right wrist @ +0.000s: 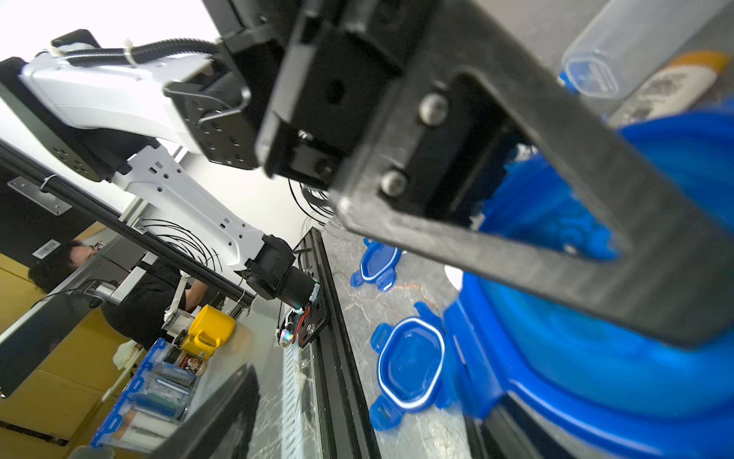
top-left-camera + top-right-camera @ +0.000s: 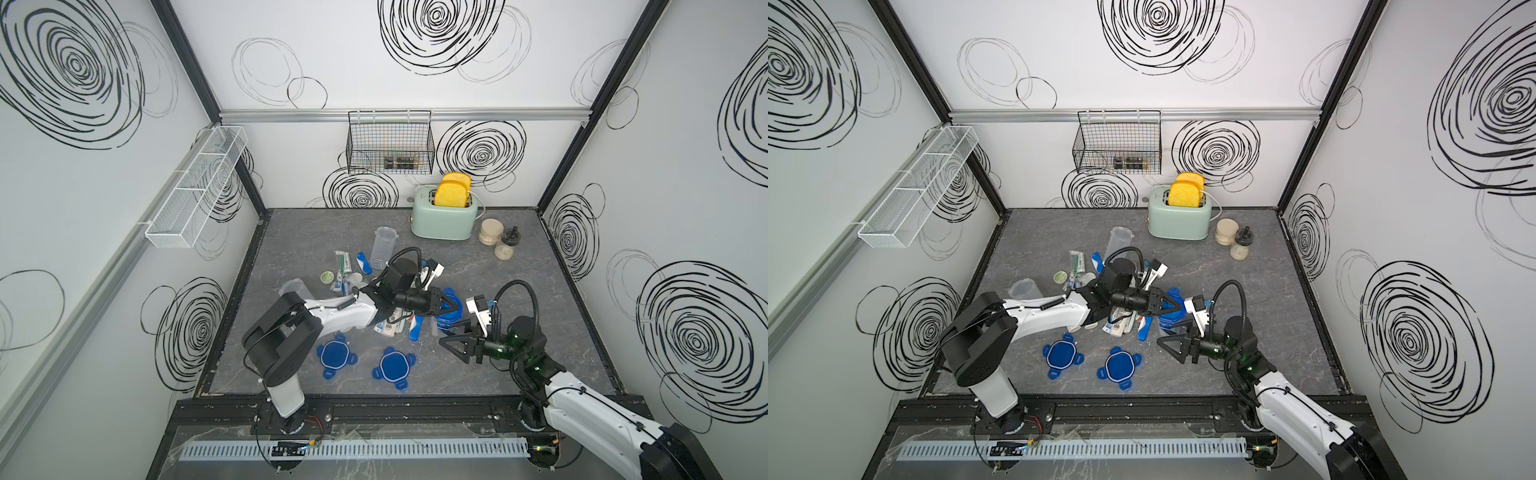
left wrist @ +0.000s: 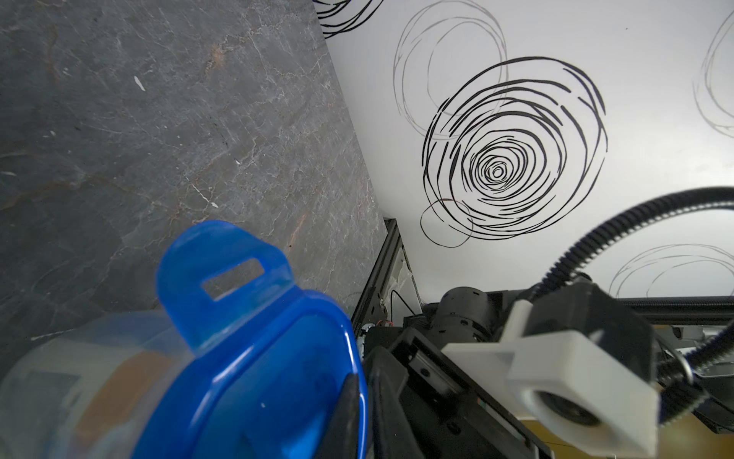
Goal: Take out toiletry kits
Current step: Unfasten the latch on the container, then open the lid of the container.
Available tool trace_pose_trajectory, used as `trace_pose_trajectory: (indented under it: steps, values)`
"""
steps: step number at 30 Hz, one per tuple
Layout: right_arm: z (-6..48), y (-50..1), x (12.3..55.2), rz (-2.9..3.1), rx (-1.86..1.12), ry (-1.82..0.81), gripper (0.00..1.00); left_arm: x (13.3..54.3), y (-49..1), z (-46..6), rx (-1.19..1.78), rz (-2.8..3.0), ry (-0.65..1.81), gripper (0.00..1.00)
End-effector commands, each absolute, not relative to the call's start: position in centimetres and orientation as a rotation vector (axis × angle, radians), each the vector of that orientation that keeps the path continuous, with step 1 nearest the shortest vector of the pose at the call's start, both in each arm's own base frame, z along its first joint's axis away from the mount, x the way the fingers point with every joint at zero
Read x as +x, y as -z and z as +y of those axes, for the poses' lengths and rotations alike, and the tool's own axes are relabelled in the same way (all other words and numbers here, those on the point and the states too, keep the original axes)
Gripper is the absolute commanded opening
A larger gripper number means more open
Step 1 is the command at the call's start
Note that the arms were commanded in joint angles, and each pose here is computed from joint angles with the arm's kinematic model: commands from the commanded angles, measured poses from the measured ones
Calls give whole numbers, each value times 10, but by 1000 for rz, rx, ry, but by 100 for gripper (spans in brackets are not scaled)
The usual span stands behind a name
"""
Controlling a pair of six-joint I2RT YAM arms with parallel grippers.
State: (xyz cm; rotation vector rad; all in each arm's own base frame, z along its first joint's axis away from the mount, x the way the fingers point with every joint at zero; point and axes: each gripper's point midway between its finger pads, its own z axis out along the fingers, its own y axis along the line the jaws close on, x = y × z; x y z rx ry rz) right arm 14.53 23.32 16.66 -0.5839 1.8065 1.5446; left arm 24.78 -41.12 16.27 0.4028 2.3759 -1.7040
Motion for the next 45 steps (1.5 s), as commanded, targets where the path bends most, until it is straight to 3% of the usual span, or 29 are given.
trace_pose_trajectory:
  steps: [1,7,12,19,25,33,45]
  values:
    - [236,-203,138,1594,-709,-1534,81,239,-87,-393,271,2630,1529,14]
    - [239,-196,140,1647,-700,-1529,81,240,-92,-395,273,2615,1541,14]
    - [238,-184,143,1744,-660,-1514,82,248,-126,-399,321,2541,1547,15]
    - [229,-173,153,1927,-554,-1413,86,257,-202,-400,433,2381,1508,21]
    - [222,-161,148,2032,-541,-1360,86,253,-245,-372,436,2282,1396,35]
    - [207,-151,167,2185,-376,-1205,84,245,-215,-334,389,2393,1261,42]
    - [193,-173,202,2184,-311,-990,85,234,-175,-353,435,2486,1270,46]
